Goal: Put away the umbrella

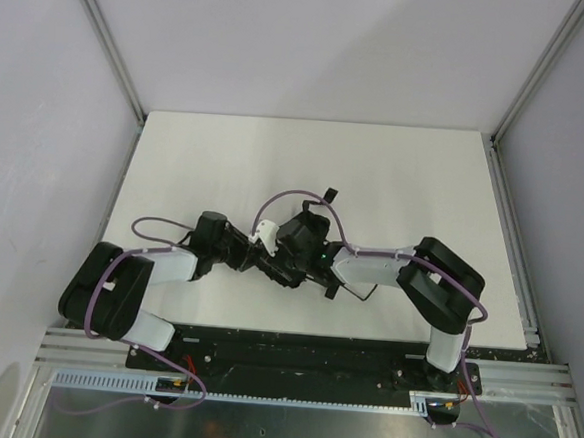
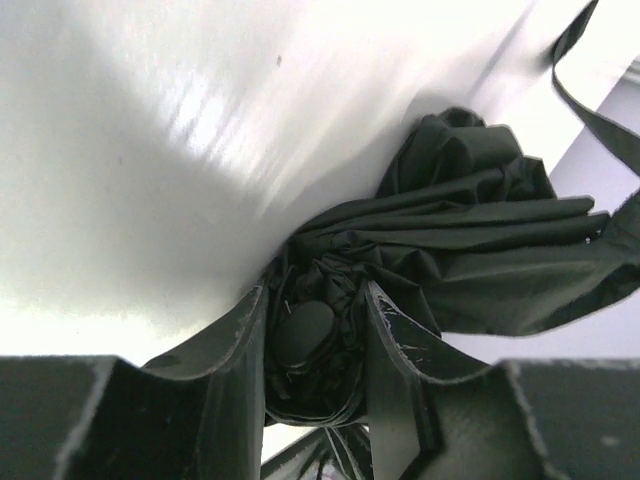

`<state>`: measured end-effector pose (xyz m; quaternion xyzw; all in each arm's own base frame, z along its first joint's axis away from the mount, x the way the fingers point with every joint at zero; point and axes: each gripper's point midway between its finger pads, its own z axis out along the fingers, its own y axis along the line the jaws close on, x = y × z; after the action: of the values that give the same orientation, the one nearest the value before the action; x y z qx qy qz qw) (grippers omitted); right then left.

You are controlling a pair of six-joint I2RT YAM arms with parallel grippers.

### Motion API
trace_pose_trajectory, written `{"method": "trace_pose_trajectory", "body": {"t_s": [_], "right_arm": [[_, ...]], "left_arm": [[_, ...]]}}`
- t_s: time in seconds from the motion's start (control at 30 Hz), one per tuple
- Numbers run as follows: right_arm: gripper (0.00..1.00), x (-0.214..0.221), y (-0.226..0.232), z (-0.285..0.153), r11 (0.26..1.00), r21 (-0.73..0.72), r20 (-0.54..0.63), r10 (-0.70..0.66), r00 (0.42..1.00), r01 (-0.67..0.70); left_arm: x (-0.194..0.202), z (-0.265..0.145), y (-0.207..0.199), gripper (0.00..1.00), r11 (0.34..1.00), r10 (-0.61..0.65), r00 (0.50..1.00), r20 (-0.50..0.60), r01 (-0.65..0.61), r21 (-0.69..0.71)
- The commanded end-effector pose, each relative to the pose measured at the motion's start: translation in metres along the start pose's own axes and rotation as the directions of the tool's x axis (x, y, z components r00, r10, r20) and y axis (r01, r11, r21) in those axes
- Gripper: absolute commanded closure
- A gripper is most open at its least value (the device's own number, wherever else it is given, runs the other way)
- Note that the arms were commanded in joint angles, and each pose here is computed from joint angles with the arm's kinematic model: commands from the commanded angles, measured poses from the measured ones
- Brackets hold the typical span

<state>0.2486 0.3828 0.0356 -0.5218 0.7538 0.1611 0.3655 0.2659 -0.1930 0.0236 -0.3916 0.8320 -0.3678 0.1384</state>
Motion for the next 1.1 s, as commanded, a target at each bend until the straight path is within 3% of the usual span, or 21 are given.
{"method": "trace_pose_trajectory", "body": {"t_s": [0.0, 0.1, 0.17, 0.23, 0.4, 0.47, 0.6, 0.87, 1.07], "right_arm": [[0.75, 0.05, -0.004, 0.026, 0.991, 0.011, -0.145, 0.131, 0.981, -0.131], [0.85, 0.071, 0.004, 0.031, 0.976, 0.006, -0.21, 0.214, 0.954, -0.218], [0.92, 0.082, 0.009, 0.035, 0.963, -0.007, -0.242, 0.259, 0.935, -0.269], [0.98, 0.094, 0.012, 0.038, 0.949, -0.013, -0.273, 0.299, 0.915, -0.314], [1.0, 0.112, 0.021, 0.045, 0.889, -0.056, -0.326, 0.414, 0.85, -0.454], [1.0, 0.111, 0.025, 0.049, 0.851, -0.083, -0.326, 0.469, 0.821, -0.518], [1.0, 0.104, 0.034, 0.053, 0.751, -0.172, -0.335, 0.564, 0.755, -0.638], [1.0, 0.1, 0.034, 0.053, 0.48, -0.373, -0.4, 0.689, 0.604, -0.794], [1.0, 0.088, 0.031, 0.05, 0.407, -0.434, -0.397, 0.714, 0.576, -0.804]], "left_arm": [[-0.004, -0.001, 0.055, 1.0, 0.974, 0.061, 0.998, 0.017, -0.056, -0.222], [-0.007, -0.001, 0.044, 1.0, 0.977, 0.083, 0.996, 0.02, -0.078, -0.2], [-0.011, 0.0, 0.035, 0.93, 0.979, 0.098, 0.995, 0.025, -0.091, -0.181], [-0.015, 0.0, 0.024, 0.76, 0.982, 0.112, 0.993, 0.026, -0.106, -0.157], [-0.039, -0.015, -0.014, 0.17, 0.982, 0.19, 0.979, 0.07, -0.188, -0.031], [-0.05, -0.03, -0.03, 0.05, 0.974, 0.219, 0.967, 0.134, -0.225, 0.034], [-0.051, -0.049, -0.035, 0.01, 0.966, 0.222, 0.957, 0.185, -0.242, 0.093], [-0.033, -0.034, -0.022, 0.0, 0.977, 0.127, 0.988, 0.086, -0.139, 0.16], [-0.04, -0.013, -0.028, 0.01, 0.978, 0.158, 0.977, 0.141, -0.175, 0.117]]}}
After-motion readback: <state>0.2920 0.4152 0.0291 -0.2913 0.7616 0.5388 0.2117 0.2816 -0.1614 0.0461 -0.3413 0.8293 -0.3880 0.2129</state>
